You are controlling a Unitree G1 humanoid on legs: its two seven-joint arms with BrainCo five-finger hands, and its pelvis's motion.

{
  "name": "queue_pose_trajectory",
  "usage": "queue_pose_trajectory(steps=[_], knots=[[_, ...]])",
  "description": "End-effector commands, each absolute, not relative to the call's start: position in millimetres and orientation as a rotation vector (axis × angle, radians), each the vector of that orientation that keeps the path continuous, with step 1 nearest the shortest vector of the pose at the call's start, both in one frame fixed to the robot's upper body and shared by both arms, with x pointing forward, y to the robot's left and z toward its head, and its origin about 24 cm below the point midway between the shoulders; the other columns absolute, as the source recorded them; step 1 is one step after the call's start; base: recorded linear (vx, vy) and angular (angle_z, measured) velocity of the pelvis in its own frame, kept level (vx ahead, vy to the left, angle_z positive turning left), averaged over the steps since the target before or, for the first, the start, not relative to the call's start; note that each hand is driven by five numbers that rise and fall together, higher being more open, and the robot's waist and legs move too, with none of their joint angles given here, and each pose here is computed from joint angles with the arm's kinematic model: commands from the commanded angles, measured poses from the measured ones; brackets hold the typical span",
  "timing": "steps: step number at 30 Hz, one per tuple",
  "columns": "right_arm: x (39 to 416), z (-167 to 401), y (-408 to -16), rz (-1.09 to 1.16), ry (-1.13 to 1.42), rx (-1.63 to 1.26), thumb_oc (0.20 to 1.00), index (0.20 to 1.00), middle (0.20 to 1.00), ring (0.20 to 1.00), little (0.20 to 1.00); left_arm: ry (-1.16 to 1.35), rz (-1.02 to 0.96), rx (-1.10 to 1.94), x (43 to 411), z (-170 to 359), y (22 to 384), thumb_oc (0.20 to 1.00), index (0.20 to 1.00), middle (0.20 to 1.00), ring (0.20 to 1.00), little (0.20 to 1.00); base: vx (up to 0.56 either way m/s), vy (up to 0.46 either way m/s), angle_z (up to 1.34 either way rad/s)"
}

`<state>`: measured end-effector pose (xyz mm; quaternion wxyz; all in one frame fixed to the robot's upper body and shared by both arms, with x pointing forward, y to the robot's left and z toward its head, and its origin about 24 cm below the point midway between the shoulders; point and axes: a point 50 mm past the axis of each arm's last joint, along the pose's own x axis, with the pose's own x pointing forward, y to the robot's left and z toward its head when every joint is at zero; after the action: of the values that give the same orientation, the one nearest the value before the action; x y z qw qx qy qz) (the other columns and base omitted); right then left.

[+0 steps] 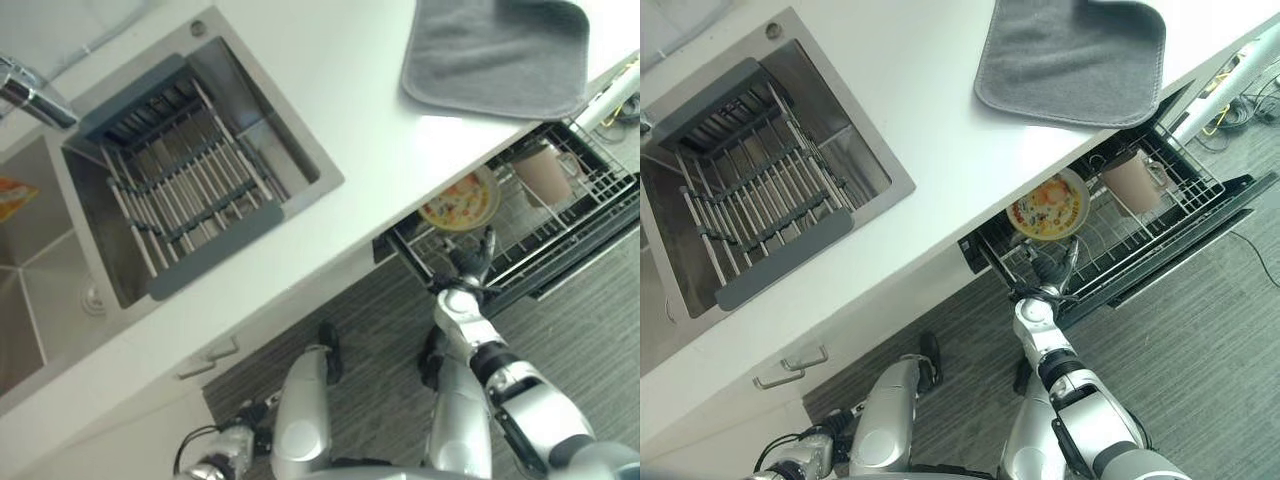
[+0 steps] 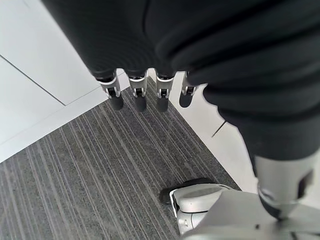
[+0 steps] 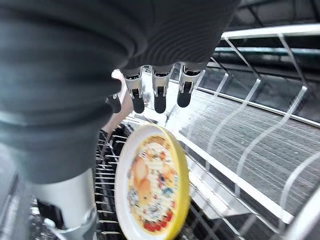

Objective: Place the dishes in the dishwasher.

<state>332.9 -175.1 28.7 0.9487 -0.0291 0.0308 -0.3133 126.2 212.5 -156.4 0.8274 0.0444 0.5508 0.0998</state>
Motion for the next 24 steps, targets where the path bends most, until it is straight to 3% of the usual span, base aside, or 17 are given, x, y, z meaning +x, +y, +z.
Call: queue_pose_trajectory(steps=[1, 14, 22, 24], knots=[[344.1, 62.9, -178.4, -0.614, -0.115, -0.009, 1.0, 1.0, 1.0, 1.0, 1.0, 1.238, 0.201, 0.071, 96.4, -165.4, 209.3, 1.0, 1.0, 1.0, 1.0, 1.0, 0.05, 0.009, -0.06], [306.4, 54.6, -184.4, -0.496, -0.175, 0.276, 1.0, 1.0, 1.0, 1.0, 1.0, 1.346, 0.217, 0.074, 30.1, -174.2, 212.1, 1.0, 1.0, 1.0, 1.0, 1.0, 0.06, 0.017, -0.09], [283.5, 75.7, -208.7, -0.603, -0.315, 0.38, 1.0, 1.0, 1.0, 1.0, 1.0, 1.367, 0.198, 0.099, 3.4, -174.1, 213.5, 1.0, 1.0, 1.0, 1.0, 1.0, 0.01, 0.01, -0.04], [269.1, 87.9, -227.9, -0.762, -0.393, 0.352, 1.0, 1.0, 1.0, 1.0, 1.0, 1.368, 0.152, 0.087, 10.7, -175.8, 198.8, 1.0, 1.0, 1.0, 1.0, 1.0, 0.07, 0.007, -0.04]])
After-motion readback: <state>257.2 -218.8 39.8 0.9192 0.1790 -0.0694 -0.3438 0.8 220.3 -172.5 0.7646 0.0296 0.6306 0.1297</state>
